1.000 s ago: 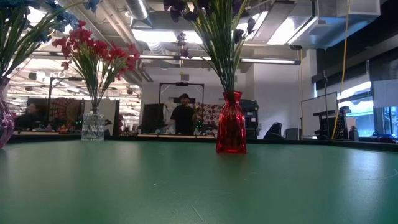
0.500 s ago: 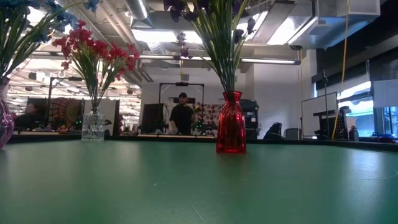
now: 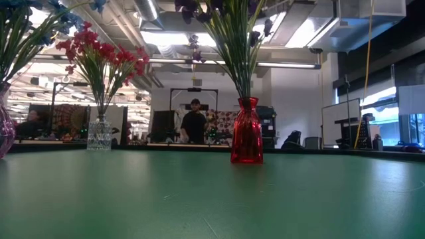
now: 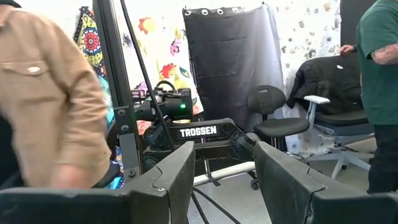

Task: Sort flowers into vase by color
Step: Return to Home Position

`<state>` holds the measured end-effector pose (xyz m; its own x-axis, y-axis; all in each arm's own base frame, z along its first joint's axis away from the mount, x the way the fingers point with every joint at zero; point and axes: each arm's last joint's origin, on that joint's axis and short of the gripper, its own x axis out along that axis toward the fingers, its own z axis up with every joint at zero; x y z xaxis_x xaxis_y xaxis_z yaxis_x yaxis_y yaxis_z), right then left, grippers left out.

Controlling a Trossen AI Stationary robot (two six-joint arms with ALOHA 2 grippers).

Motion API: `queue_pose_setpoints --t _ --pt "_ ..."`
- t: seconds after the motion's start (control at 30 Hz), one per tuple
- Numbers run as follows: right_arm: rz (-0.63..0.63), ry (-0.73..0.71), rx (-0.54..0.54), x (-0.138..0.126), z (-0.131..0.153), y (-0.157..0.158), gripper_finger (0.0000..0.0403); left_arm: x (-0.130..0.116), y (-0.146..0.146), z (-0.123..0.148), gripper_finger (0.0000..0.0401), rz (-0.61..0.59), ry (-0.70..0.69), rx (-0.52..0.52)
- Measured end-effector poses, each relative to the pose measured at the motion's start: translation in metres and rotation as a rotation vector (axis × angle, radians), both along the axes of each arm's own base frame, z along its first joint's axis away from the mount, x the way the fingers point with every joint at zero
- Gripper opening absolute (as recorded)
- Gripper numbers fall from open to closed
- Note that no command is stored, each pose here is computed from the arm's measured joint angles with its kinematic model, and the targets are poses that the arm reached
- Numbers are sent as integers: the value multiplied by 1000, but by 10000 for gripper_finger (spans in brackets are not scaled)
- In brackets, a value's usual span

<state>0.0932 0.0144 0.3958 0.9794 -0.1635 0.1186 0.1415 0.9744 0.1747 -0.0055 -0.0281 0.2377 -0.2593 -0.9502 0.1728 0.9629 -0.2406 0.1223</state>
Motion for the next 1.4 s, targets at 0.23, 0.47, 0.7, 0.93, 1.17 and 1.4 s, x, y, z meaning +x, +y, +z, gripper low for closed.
queue_pose_setpoints --t 0.23,0.47,0.7,0.93,1.17,1.4 --pt "-45 -62 -58 -36 -27 -10 3 0 0 0 161 0 0 0" --pt "-105 -35 63 -48 -56 -16 3 0 0 0 161 0 0 0" --pt "14 118 -28 -64 -75 -18 3 0 0 0 161 0 0 0" --pt "-160 23 -88 -59 -68 -21 3 0 0 0 161 0 0 0" --pt "-117 -27 -131 -29 -112 -9 3 0 0 0 161 0 0 0" --pt "42 -234 -203 -13 -165 -12 3 0 0 0 161 0 0 -1"
